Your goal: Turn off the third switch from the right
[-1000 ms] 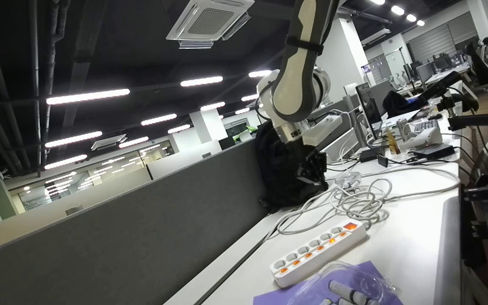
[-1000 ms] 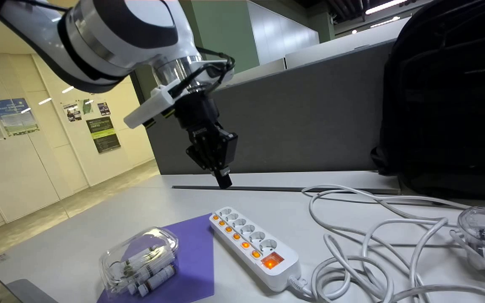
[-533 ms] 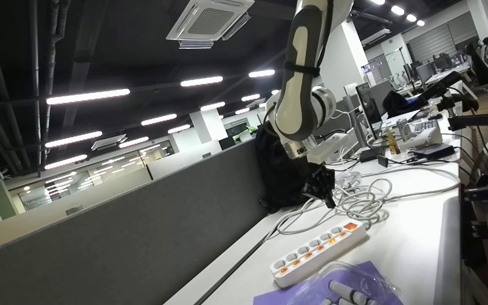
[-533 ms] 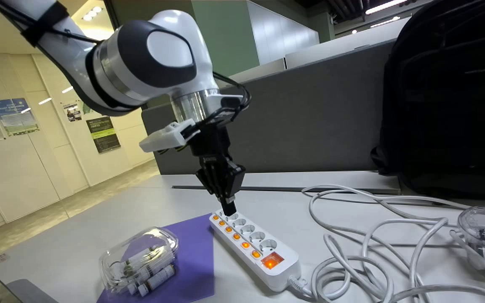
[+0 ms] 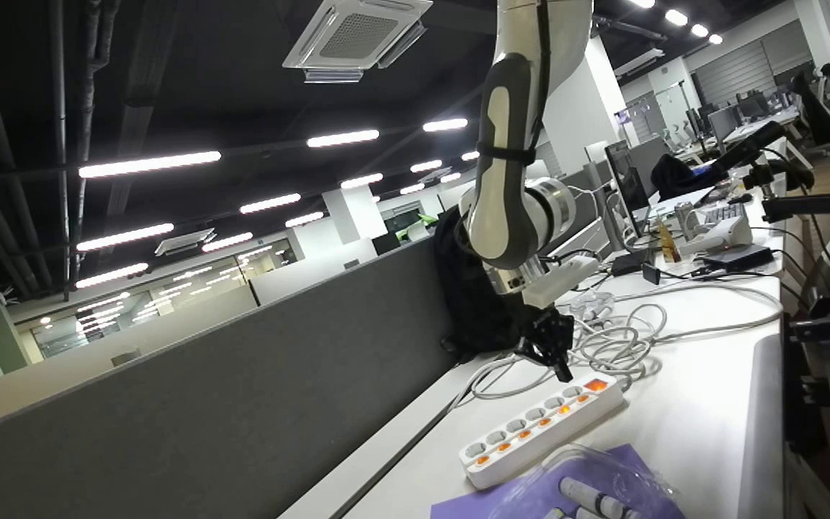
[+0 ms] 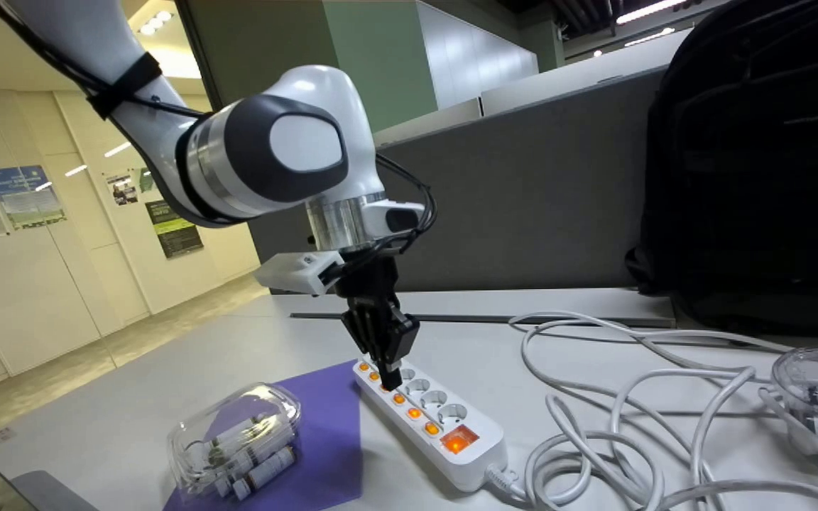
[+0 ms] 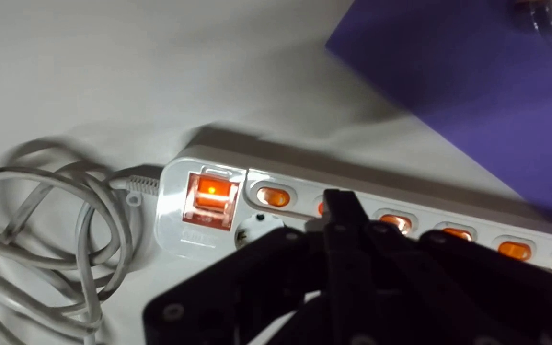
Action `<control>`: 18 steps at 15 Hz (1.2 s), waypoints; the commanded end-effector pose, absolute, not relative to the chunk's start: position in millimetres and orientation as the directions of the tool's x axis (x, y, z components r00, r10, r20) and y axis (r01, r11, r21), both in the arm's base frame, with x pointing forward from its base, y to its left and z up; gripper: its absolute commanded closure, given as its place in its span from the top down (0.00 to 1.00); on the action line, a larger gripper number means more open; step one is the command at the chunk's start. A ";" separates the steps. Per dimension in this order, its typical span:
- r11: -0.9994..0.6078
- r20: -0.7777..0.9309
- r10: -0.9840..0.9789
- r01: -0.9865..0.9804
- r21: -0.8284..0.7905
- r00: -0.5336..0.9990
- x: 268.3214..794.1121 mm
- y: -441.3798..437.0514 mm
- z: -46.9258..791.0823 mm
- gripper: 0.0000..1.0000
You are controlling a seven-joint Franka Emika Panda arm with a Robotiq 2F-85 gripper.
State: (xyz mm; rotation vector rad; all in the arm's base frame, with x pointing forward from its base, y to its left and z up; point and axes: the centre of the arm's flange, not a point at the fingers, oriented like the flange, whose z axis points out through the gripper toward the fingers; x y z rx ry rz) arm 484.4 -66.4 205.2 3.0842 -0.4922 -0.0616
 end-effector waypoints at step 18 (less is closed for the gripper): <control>-0.902 -0.055 -0.431 -0.432 0.008 0.900 508.0 -84.5 155.6 0.00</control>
